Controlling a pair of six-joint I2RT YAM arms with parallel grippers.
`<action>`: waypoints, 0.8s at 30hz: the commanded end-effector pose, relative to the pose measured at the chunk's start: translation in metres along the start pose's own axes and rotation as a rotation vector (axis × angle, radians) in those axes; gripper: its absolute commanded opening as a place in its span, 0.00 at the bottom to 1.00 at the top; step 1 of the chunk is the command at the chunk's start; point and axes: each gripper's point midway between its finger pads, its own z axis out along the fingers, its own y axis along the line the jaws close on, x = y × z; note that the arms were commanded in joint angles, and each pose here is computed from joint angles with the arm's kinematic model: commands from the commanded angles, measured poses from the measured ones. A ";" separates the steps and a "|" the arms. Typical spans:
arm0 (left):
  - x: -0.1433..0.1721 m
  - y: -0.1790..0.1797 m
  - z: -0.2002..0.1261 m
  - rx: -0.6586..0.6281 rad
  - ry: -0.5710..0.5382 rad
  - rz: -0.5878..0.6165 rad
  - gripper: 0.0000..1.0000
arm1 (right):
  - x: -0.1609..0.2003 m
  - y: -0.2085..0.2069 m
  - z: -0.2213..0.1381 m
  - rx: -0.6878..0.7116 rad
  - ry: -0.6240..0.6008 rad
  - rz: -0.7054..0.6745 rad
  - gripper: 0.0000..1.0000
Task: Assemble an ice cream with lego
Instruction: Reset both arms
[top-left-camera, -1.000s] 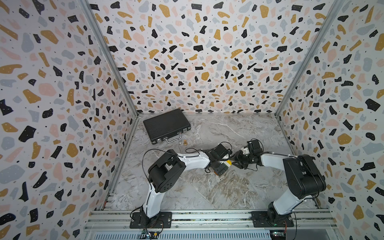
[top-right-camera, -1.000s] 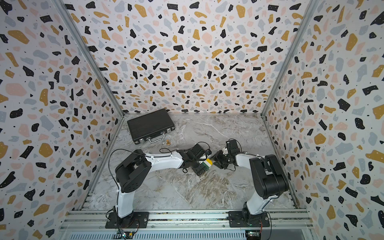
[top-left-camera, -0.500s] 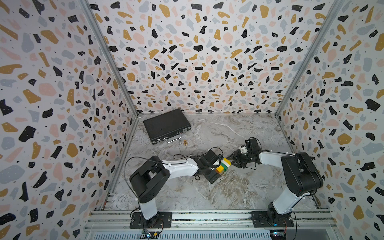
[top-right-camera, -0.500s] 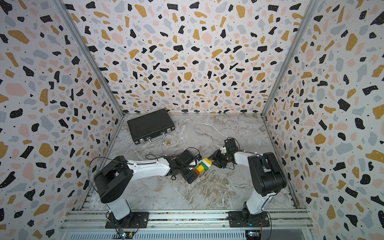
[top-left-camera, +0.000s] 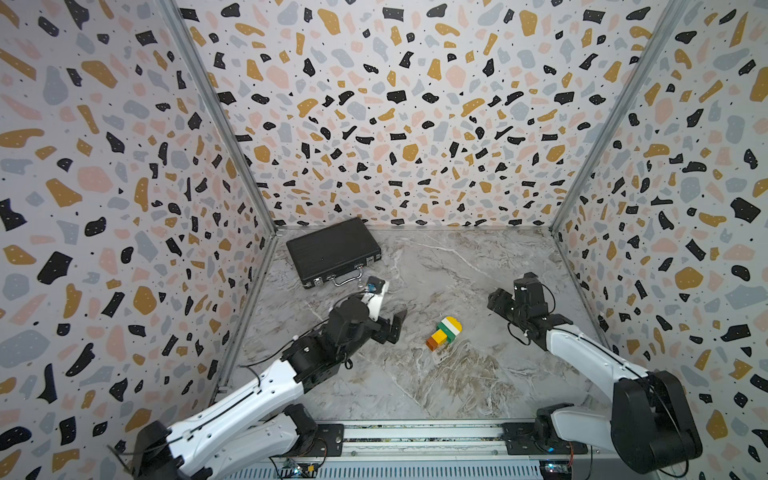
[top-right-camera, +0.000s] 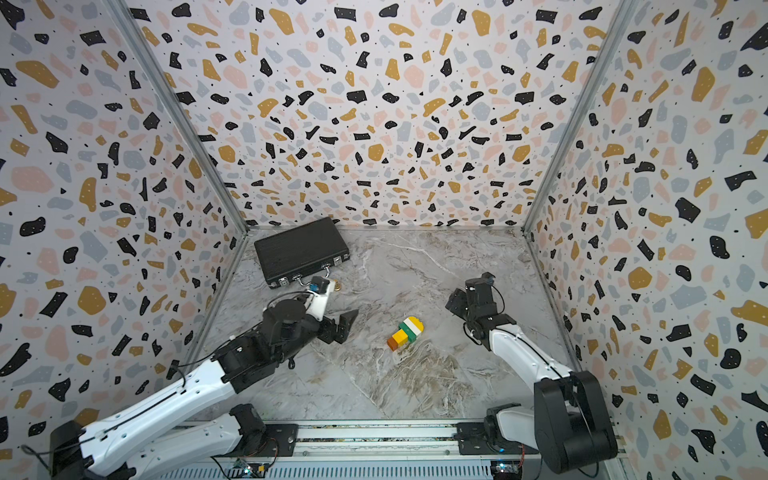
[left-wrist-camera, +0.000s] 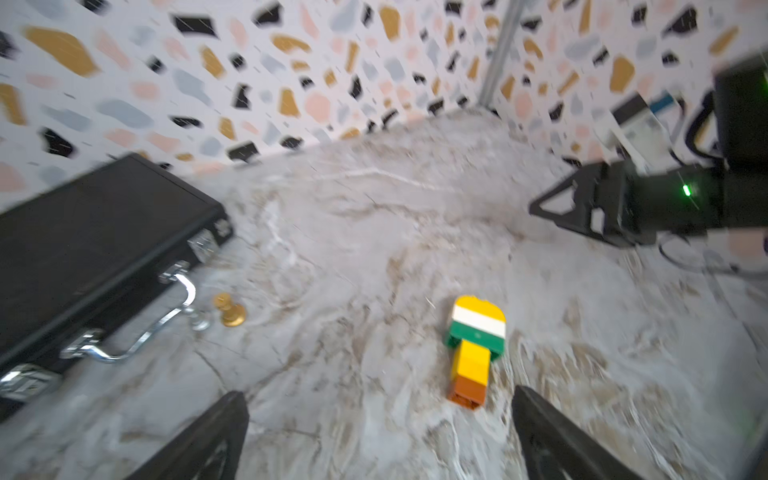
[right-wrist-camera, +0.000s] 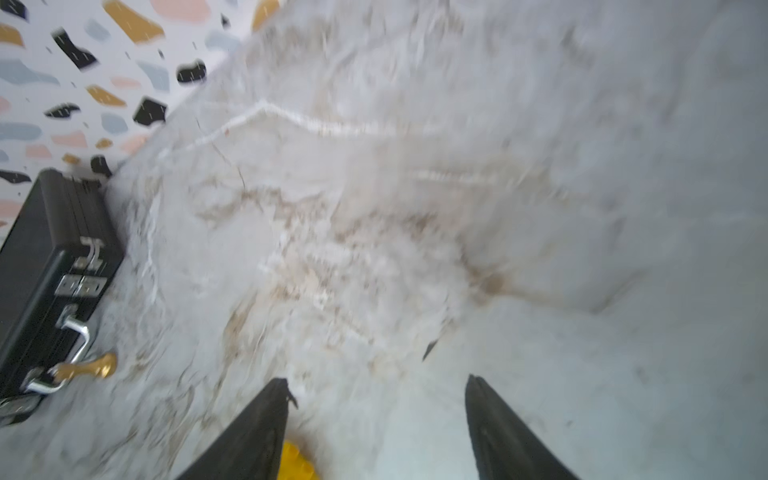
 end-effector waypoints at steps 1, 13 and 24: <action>-0.024 0.065 -0.017 -0.271 -0.133 -0.062 0.99 | -0.049 -0.023 -0.017 0.122 -0.321 -0.150 0.84; 0.009 0.219 -0.008 -0.711 -0.188 -0.137 0.99 | -0.064 -0.082 -0.012 0.218 -0.269 -0.138 1.00; 0.101 0.284 0.030 -0.739 0.031 -0.176 0.99 | -0.048 -0.086 -0.034 0.100 -0.557 -0.390 0.99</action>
